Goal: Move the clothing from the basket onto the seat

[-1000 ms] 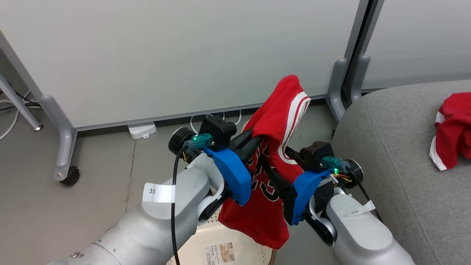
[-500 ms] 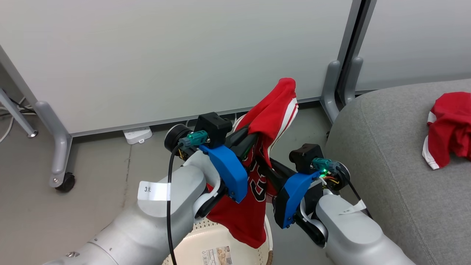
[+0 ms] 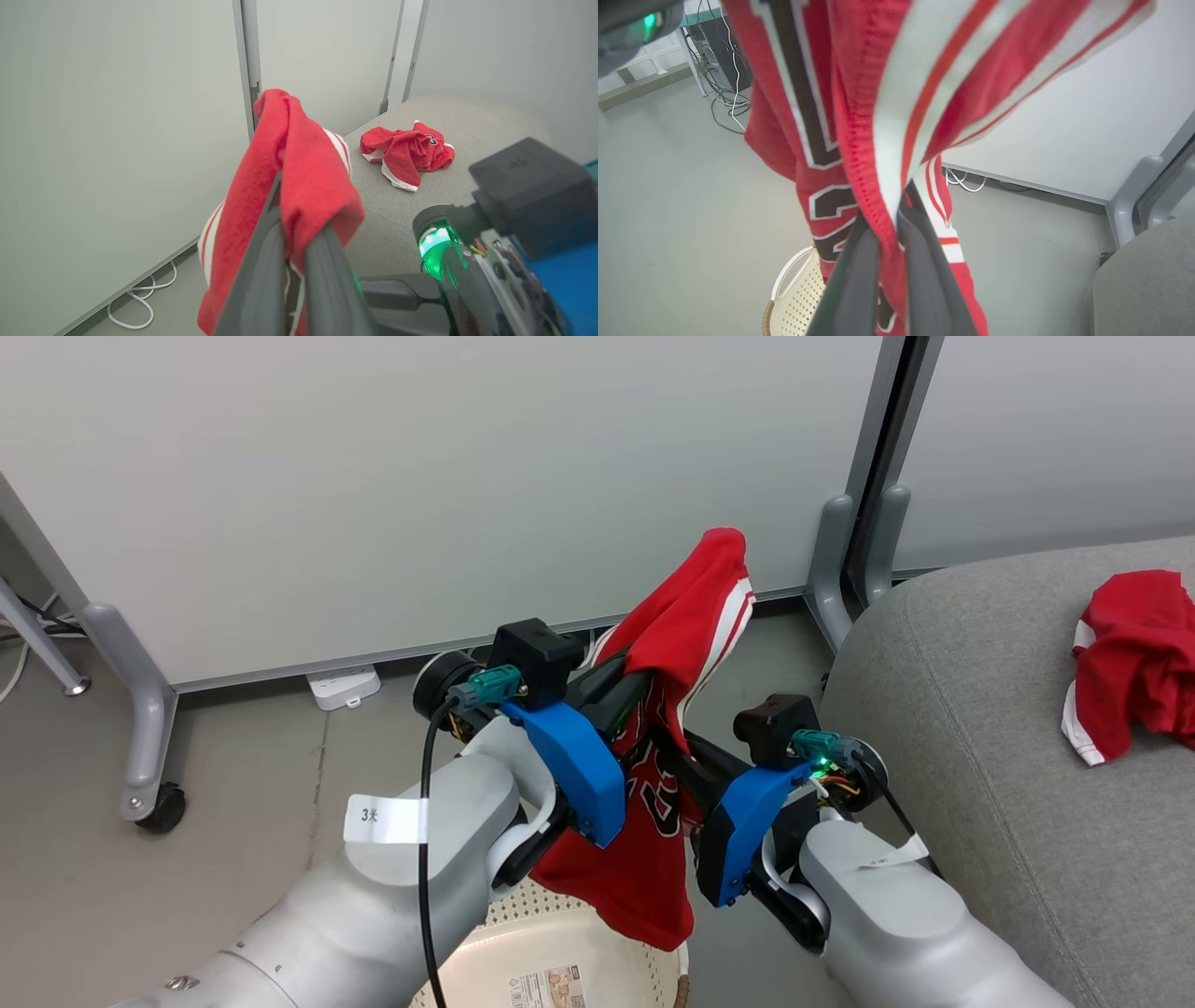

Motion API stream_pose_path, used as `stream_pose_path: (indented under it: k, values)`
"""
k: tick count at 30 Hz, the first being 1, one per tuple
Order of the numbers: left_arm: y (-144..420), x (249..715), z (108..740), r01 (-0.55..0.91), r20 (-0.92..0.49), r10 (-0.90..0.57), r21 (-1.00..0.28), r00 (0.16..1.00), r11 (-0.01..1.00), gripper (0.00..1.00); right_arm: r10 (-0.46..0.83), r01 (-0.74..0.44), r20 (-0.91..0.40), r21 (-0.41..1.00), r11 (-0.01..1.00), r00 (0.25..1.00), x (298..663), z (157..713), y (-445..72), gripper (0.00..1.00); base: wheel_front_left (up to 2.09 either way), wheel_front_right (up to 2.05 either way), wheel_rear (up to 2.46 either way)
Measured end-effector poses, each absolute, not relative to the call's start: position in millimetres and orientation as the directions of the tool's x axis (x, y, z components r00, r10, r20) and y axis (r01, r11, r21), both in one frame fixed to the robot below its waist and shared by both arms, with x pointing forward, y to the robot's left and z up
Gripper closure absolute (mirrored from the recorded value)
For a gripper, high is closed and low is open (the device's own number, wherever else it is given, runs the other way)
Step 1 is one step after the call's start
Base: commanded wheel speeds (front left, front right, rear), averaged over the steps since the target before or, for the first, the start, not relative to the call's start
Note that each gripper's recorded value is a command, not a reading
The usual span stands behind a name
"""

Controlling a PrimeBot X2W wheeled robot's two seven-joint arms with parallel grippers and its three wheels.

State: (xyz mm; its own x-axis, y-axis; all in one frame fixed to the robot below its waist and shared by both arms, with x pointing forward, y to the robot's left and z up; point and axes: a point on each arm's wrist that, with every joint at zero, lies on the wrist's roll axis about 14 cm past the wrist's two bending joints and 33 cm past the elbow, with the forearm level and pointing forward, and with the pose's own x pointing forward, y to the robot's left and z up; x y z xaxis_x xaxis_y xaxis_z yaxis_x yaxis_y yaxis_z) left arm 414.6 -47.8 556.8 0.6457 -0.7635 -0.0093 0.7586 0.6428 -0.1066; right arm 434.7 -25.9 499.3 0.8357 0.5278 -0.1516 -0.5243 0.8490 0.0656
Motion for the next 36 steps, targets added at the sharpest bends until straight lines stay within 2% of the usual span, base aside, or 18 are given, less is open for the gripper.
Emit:
stream_pose_path:
  k: [4,5,6,7,19,36]
  values:
    - [-47,415,558,0.757,-0.007,-0.762,-0.107,0.648,0.645,1.00,0.525,-0.522,-0.150,0.065,0.850,0.837,435,500,-27,1.00,0.00,0.00,0.00]
    - [-47,415,558,0.755,-0.006,-0.760,-0.109,0.649,0.646,0.88,0.526,-0.522,-0.148,0.067,0.850,0.838,435,500,-27,1.00,0.00,0.00,0.00]
    - [-46,416,558,0.754,-0.005,-0.759,-0.109,0.651,0.648,0.63,0.526,-0.522,-0.149,0.066,0.850,0.837,435,499,-27,1.00,0.00,0.00,0.00]
    - [-45,416,558,0.753,-0.004,-0.758,-0.106,0.652,0.649,0.00,0.526,-0.522,-0.149,0.067,0.850,0.837,435,499,-27,1.00,0.00,0.00,0.00]
    - [-12,408,551,0.690,0.078,-0.687,-0.138,0.722,0.710,0.00,0.515,-0.509,-0.126,0.082,0.857,0.848,440,504,-31,1.00,0.00,0.00,0.00]
    - [77,367,508,0.447,0.070,-0.442,-0.193,0.894,0.874,0.00,0.499,-0.493,-0.112,0.076,0.866,0.859,450,509,-34,1.00,0.00,0.00,0.00]
